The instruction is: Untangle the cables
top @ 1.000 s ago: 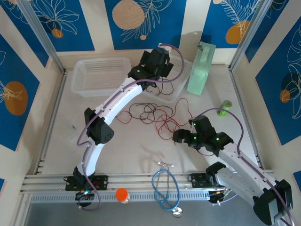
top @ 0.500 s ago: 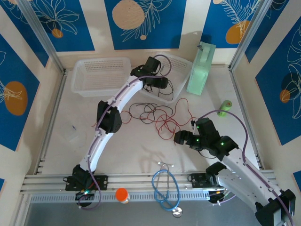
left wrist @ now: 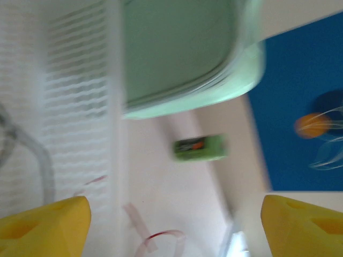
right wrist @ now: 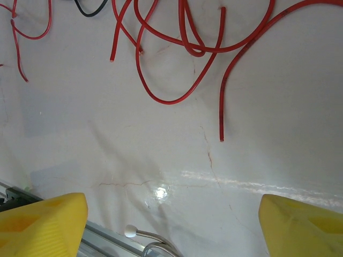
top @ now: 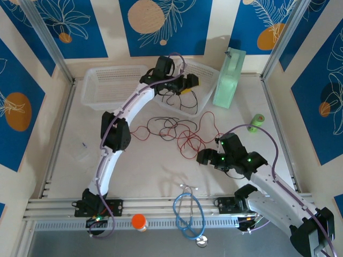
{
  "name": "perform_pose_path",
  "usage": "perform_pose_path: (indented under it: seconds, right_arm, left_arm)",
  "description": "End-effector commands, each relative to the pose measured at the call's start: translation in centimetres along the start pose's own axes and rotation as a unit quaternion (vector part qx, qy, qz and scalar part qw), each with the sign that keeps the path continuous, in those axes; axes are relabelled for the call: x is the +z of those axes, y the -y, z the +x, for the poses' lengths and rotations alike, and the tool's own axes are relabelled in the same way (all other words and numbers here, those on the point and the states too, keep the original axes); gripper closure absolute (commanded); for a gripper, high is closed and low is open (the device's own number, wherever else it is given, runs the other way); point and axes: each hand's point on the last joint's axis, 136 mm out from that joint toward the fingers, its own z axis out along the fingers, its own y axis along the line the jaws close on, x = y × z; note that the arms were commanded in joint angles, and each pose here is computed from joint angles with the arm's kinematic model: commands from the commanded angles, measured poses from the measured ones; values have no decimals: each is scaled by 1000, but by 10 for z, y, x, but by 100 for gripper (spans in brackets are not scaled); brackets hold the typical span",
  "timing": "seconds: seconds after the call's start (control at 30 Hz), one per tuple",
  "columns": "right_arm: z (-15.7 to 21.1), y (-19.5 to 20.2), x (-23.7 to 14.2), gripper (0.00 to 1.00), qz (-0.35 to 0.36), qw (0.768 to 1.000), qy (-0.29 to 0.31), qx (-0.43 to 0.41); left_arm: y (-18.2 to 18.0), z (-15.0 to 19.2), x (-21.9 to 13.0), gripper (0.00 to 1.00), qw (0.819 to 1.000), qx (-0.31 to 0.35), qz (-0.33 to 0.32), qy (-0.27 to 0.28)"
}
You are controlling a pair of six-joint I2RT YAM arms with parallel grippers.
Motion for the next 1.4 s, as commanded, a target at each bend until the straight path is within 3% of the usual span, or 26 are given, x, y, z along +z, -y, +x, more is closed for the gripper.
perform_pose_path:
  seconds: [0.0, 0.17, 0.33, 0.53, 0.63, 0.73, 0.87, 0.97, 1.03, 1.23, 1.37]
  right_arm:
    - [0, -10, -6, 16, -19, 1000, 3, -14]
    - [1, -7, -7, 16, -16, 1000, 5, -14]
    - [0, -7, -7, 16, -15, 1000, 6, -14]
    - [-1, -6, -7, 16, -13, 1000, 7, -15]
    - [-1, -4, -7, 16, -8, 1000, 8, -14]
    - [-1, -1, -7, 16, -2, 1000, 8, -14]
    - [-2, 1, -7, 16, 1, 1000, 9, -13]
    - [-3, 2, -6, 16, 0, 1000, 10, -12]
    - [-4, 2, -6, 16, -1, 1000, 11, -13]
    - [-6, 0, -4, 16, -4, 1000, 8, -15]
    - [-7, -1, -4, 17, -6, 1000, 9, -16]
  left_arm:
    - [68, -28, -20, 18, 983, -36, 180, 17]
    - [101, -52, -32, 23, 948, -88, 304, 43]
    - [120, -49, -43, 22, 960, -48, 271, 54]
    - [116, -41, -71, 18, 989, 41, 107, 98]
    - [109, -37, -102, 16, 987, 85, -9, 134]
    - [91, -32, -145, 15, 968, 109, -142, 175]
    - [61, -15, -212, 18, 921, 115, -308, 210]
    - [29, 9, -252, 19, 885, 109, -408, 198]
    - [6, 28, -272, 20, 869, 95, -451, 180]
    - [-79, 95, -304, 27, 858, 15, -504, 99]
    - [-126, 132, -320, 30, 841, -34, -534, 78]
